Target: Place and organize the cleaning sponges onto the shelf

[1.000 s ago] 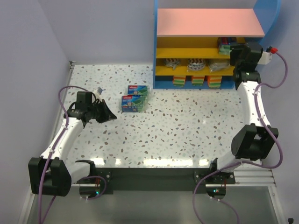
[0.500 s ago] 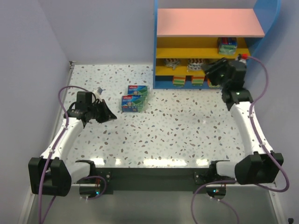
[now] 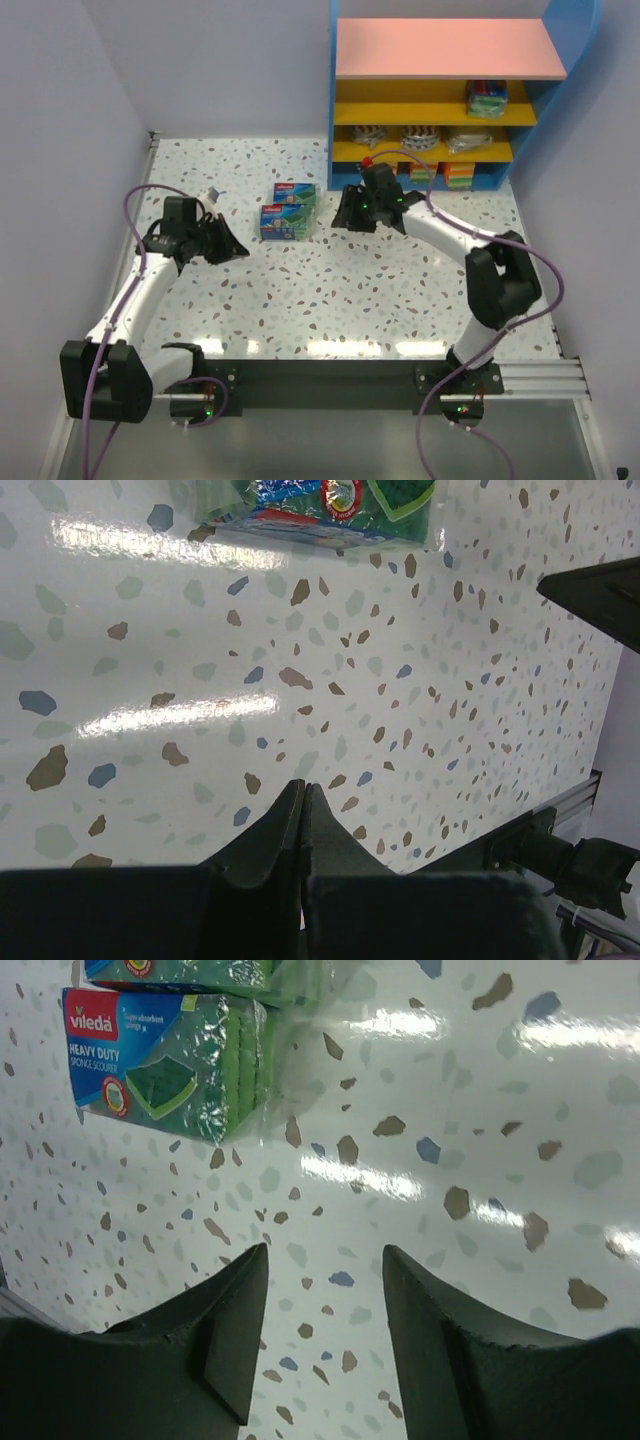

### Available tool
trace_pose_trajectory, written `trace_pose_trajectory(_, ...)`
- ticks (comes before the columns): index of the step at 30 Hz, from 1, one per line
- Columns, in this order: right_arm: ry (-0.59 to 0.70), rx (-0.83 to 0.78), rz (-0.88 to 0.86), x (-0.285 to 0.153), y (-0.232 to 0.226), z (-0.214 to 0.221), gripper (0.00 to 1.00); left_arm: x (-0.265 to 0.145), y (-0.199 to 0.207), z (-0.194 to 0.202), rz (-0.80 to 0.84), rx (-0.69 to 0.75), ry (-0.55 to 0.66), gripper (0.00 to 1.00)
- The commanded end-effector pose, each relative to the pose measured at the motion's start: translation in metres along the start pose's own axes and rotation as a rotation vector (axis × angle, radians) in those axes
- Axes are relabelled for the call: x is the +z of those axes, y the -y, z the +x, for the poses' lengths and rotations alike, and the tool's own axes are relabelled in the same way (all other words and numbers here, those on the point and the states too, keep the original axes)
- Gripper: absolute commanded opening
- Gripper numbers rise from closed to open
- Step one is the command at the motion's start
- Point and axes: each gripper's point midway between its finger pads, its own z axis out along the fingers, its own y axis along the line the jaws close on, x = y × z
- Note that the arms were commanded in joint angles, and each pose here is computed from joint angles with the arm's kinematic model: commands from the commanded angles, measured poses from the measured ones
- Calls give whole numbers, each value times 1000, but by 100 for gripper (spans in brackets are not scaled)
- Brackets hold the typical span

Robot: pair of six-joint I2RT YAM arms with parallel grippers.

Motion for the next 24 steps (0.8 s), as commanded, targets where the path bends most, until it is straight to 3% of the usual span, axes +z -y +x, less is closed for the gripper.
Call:
trace_pose_trajectory(1, 42, -93, -105, 24, -44, -26, 54, -9, -1, -1, -9, 20, 24, 0)
trace_pose_trajectory(10, 86, -93, -106, 75, -82, -48, 56, -17, -5, 7, -36, 9, 32, 0)
trace_pose_trajectory(24, 48, -94, 11, 123, -68, -23, 51, -22, -12, 11, -76, 20, 28, 0)
